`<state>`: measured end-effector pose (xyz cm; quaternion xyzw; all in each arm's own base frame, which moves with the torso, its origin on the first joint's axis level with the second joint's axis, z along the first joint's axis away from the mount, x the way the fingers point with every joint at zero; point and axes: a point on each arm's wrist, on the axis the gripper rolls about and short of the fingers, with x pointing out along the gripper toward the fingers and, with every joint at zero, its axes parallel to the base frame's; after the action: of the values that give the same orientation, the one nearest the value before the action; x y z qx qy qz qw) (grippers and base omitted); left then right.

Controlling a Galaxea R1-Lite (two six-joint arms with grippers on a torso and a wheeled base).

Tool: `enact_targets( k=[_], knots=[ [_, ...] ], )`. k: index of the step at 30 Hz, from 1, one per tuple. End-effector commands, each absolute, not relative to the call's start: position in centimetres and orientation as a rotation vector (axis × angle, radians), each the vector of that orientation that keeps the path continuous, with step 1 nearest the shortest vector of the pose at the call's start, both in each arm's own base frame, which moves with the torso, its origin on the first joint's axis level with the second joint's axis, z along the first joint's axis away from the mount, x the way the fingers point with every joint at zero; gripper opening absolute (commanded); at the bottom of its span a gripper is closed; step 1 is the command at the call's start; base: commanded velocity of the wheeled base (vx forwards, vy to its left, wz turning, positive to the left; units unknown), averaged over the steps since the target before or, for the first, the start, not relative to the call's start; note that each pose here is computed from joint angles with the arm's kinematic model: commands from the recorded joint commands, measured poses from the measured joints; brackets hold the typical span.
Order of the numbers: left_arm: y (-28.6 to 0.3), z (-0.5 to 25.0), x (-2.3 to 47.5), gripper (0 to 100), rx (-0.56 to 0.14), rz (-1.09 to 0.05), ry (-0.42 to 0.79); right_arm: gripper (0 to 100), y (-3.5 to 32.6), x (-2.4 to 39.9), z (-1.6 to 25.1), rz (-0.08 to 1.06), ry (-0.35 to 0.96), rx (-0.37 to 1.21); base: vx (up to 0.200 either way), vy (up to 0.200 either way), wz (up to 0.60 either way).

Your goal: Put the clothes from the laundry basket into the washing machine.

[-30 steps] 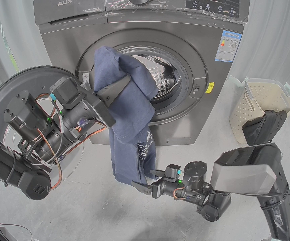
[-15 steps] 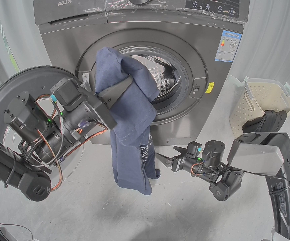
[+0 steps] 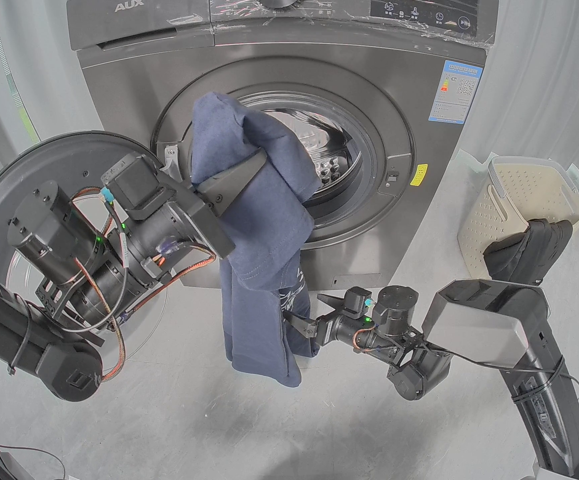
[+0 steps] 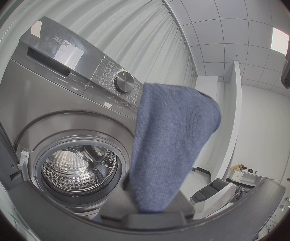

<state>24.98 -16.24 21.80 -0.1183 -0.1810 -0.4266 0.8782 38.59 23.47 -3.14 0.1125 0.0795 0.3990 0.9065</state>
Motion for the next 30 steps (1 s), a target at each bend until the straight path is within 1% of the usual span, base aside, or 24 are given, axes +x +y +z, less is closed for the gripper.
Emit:
enact_targets(
  k=[1, 11, 15, 18, 19, 22, 25, 27, 30],
  knots=[
    [-16.2, 21.8, 24.9, 0, -0.247, -0.889, -0.376, 100, 25.1, 38.0, -4.0, 0.864, 0.161, 0.233, 0.0, 0.0, 0.0],
    [-16.2, 21.7, 24.9, 0, -0.247, -0.889, -0.373, 100, 26.9, 36.6, -3.7, 0.917, 0.129, 0.239, 0.0, 0.0, 0.0],
    [-16.2, 21.7, 24.9, 0, -0.247, -0.889, -0.373, 100, 26.5, 36.4, -3.8, 0.913, 0.126, 0.235, 0.0, 0.0, 0.0],
    [-16.2, 21.8, 24.8, 0, -0.247, -0.889, -0.376, 100, 25.0, 35.9, -4.0, 0.885, 0.157, 0.213, 0.0, 0.0, 0.0],
    [-16.1, 21.9, 24.8, 0, -0.247, -0.888, -0.38, 100, 24.0, 35.8, -3.3, 0.868, 0.159, 0.199, 0.0, 0.0, 0.0],
    [-16.0, 22.0, 24.8, 0, -0.248, -0.888, -0.381, 100, 22.6, 35.4, -2.2, 0.849, 0.167, 0.187, 0.0, 0.0, 0.0],
    [-16.0, 21.9, 24.7, 0, -0.247, -0.888, -0.38, 100, 21.2, 34.5, -0.3, 0.831, 0.171, 0.188, 0.0, 0.0, 0.0],
    [-15.9, 21.8, 24.8, 0, -0.246, -0.885, -0.375, 100, 20.7, 34.2, 1.0, 0.824, 0.15, 0.186, 0.0, 0.0, 0.0],
    [-15.9, 21.7, 24.7, 0, -0.245, -0.883, -0.369, 100, 19.9, 35.1, 2.7, 0.803, 0.096, 0.19, 0.0, 0.0, 0.0]
  ],
)
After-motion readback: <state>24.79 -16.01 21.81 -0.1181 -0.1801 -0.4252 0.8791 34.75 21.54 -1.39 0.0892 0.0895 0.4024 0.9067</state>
